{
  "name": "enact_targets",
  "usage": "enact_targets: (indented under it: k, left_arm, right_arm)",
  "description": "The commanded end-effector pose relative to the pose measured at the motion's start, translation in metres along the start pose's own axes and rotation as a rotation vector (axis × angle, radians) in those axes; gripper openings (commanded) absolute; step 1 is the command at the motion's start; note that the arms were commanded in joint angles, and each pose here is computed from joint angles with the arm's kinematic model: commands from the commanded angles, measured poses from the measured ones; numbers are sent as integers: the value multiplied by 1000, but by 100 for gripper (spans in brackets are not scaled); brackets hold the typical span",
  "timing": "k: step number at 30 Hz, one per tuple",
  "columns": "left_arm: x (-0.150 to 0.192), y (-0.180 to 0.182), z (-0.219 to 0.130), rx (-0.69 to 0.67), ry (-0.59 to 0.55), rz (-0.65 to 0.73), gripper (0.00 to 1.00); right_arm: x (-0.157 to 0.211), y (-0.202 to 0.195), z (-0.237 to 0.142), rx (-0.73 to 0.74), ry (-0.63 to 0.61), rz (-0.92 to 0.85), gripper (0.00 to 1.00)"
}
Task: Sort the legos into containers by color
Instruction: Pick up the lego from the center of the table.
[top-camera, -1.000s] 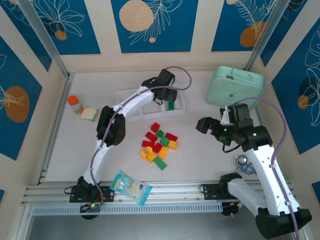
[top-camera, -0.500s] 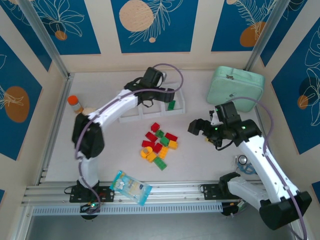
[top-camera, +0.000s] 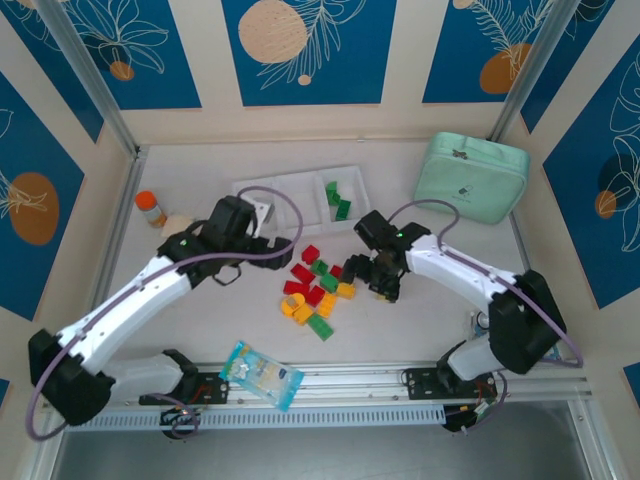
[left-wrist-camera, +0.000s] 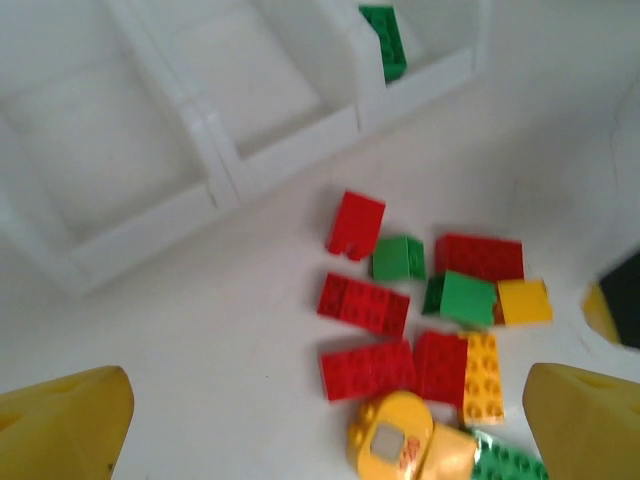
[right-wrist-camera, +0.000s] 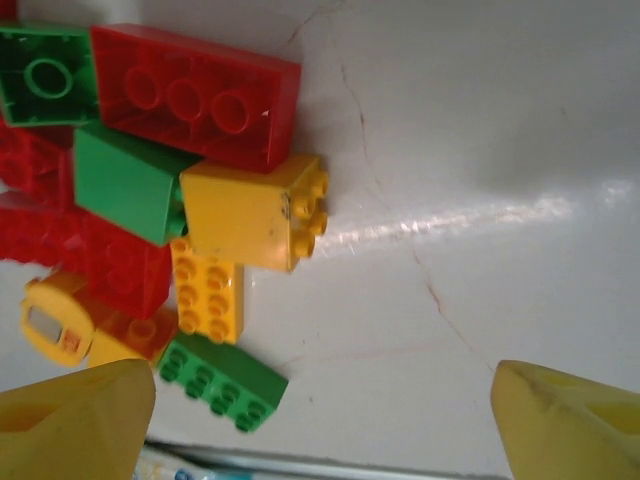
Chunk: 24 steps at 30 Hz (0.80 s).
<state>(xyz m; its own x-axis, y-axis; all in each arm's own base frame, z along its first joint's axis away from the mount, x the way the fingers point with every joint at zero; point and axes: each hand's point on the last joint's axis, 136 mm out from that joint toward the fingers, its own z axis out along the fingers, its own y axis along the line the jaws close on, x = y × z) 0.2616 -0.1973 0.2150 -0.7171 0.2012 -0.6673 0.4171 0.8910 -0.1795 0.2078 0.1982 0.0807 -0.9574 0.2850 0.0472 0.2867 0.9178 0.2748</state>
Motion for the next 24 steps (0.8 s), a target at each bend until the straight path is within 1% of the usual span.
enact_targets:
  k: [1,5,8,10,15,20,24]
  left_arm:
    - [27,-1,-26,47,39,-15,99]
    - [44,-1,-50,97,-15,-20,99]
    - [53,6,-65,86,-67,-27,99]
    - [59,11,-70,70,-82,-32,99]
    - [70,20,-67,35,-74,-35,99]
    - [81,23,-56,26,-43,-33,99]
    - [82,24,-51,22,-40,-32,99]
  right_arm:
    - [-10,21,4,-24,-43,-35,78]
    - [-14,32,21,-14,-26,-81,68]
    - [-18,36,29,22,-19,-110,66]
    - [-18,37,34,46,-12,-126,66]
    - [-19,33,44,103,6,-142,65]
    - [-18,23,49,157,5,-163,59]
    - [-17,14,50,190,2,-174,56]
